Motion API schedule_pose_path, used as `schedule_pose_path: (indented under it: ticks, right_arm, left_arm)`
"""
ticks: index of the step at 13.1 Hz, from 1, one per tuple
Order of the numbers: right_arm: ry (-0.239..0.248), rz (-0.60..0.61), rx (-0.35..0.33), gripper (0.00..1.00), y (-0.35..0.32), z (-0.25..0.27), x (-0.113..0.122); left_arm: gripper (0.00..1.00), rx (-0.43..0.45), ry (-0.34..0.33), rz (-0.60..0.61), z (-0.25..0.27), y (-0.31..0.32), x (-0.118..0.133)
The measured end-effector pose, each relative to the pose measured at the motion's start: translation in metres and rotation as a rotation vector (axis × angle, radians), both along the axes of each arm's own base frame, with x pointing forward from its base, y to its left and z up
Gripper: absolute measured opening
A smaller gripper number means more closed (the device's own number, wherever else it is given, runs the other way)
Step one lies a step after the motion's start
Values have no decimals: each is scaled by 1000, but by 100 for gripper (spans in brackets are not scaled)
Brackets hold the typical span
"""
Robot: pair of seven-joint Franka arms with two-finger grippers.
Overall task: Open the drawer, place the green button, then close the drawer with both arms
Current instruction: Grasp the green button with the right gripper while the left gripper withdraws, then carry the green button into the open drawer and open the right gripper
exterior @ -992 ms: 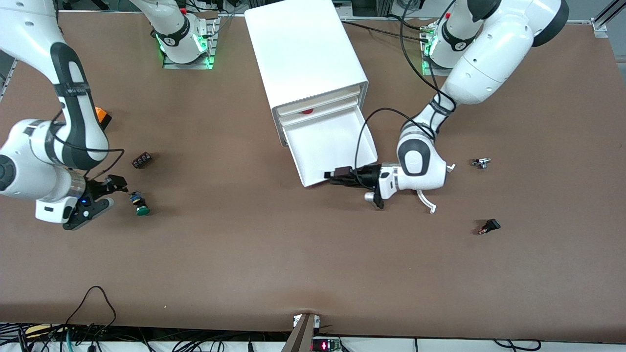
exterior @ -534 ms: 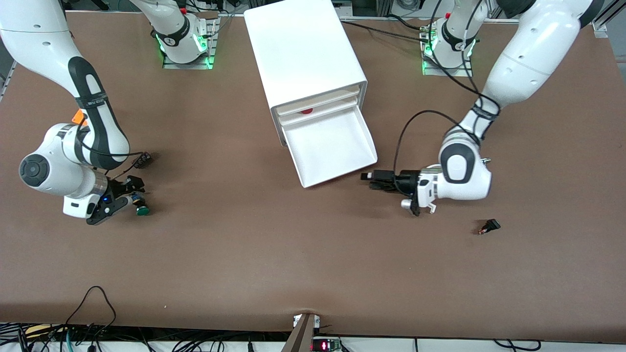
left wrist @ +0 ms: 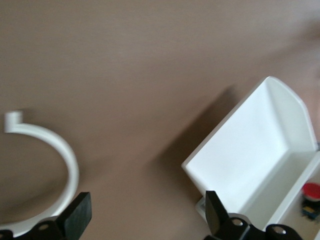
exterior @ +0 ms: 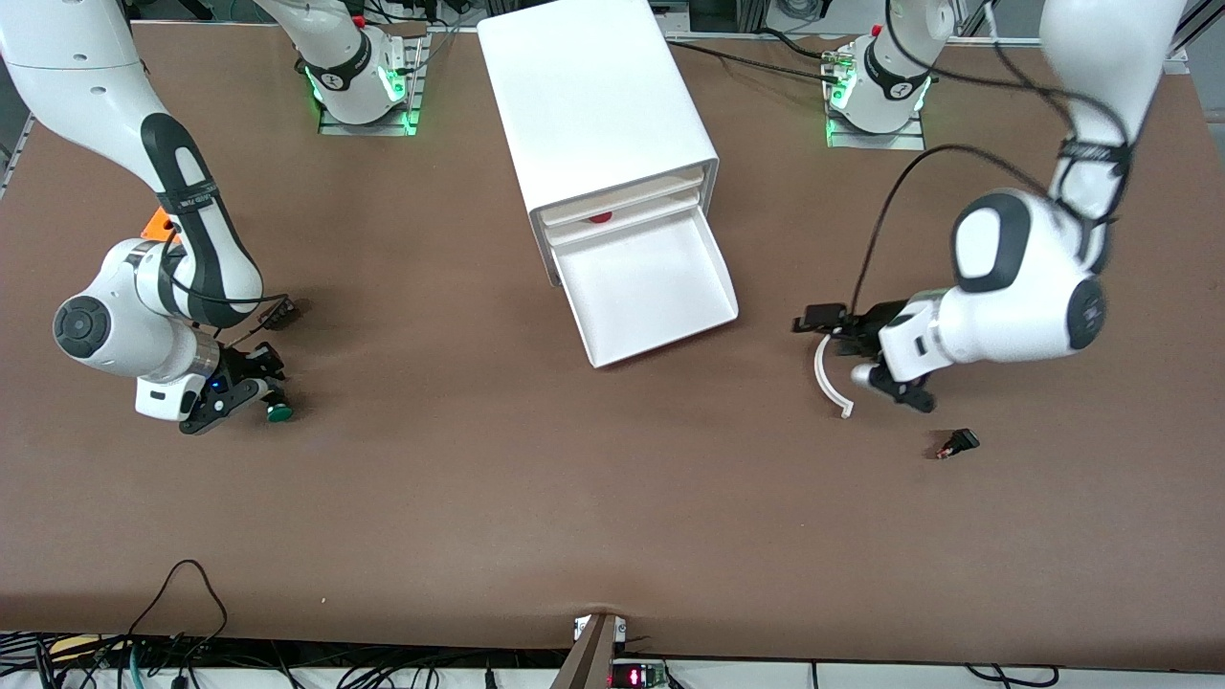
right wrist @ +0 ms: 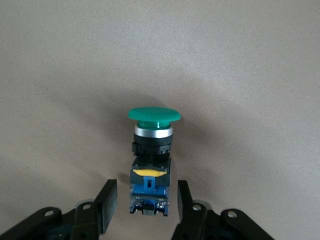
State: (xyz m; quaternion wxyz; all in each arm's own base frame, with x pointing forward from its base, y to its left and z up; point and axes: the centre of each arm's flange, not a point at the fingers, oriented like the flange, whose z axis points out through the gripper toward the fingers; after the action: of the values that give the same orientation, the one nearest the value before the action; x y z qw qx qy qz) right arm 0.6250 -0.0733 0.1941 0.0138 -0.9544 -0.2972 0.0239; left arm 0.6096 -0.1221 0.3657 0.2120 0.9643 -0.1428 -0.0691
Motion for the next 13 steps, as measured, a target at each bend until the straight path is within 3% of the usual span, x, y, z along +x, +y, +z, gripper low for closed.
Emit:
schedule_pose_path:
  ticks: [2,5,8,11,13]
  right_arm:
    - [-5,-5,3,33,-1,0,0]
    - [-13,-39,38,33,0,11,4]
    - [34,-72,121,33,16,62,27]
    - [68,-149,145,33,71,113,44]
    - [97,-209,133,33,129,130,40]
  left_arm:
    - [100,143,-29,-63,36,31,3]
    - [100,231,-21,-39,86,84,14]
    - [100,341,11,136,128,144,15]
    - [100,408,22,219,175,180,4]
    - [100,447,11,226,203,184,-6]
